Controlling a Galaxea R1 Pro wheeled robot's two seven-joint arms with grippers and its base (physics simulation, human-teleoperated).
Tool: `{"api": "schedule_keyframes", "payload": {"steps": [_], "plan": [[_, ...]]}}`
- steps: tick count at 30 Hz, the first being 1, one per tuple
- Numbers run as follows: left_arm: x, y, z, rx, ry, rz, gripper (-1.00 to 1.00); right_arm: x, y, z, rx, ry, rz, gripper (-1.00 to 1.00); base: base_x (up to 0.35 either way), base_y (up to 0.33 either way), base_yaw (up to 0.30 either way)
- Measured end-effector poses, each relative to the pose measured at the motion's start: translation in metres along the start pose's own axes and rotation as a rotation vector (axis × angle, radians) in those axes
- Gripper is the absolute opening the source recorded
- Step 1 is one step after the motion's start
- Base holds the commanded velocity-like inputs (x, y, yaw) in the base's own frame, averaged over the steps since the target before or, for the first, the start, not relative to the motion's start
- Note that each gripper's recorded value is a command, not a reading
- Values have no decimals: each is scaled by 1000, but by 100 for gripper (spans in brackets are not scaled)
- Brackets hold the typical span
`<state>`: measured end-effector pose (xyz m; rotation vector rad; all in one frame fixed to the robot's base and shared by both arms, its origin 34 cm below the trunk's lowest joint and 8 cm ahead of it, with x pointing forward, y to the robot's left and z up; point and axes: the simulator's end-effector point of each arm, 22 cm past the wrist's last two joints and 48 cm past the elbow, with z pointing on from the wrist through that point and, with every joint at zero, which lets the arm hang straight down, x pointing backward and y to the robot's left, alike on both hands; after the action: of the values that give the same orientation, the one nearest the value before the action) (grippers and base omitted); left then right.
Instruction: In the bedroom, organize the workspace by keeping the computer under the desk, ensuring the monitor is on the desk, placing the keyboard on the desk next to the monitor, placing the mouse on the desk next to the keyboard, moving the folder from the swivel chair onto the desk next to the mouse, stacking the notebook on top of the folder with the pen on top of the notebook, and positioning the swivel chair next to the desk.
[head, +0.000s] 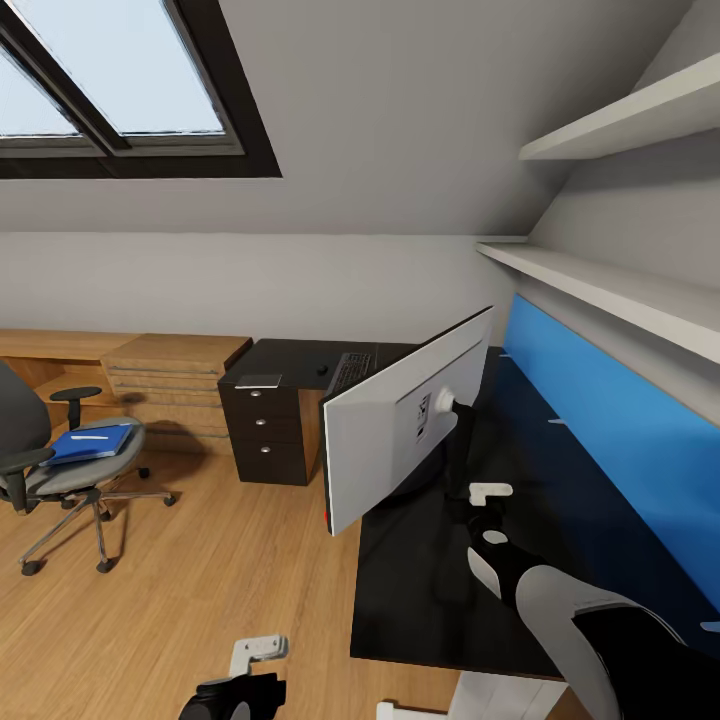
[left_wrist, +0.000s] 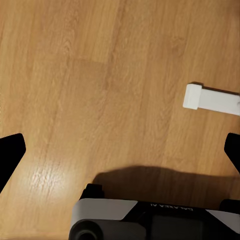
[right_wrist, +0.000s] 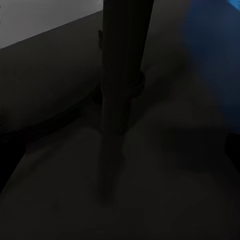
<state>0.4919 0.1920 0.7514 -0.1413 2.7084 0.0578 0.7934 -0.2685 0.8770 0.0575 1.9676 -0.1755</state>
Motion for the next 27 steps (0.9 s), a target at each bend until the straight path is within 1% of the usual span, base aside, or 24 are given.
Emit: {"api": "schedule_keyframes", "payload": {"steps": [20,27], "plan": [[2,0,1,-6,4,6,100,-2,-1,0,3,-5,8,100,0,0,0],[6,-1,3,-4,13,7,100,-8,0,0,3,-34,14,100,1,0,0]]}}
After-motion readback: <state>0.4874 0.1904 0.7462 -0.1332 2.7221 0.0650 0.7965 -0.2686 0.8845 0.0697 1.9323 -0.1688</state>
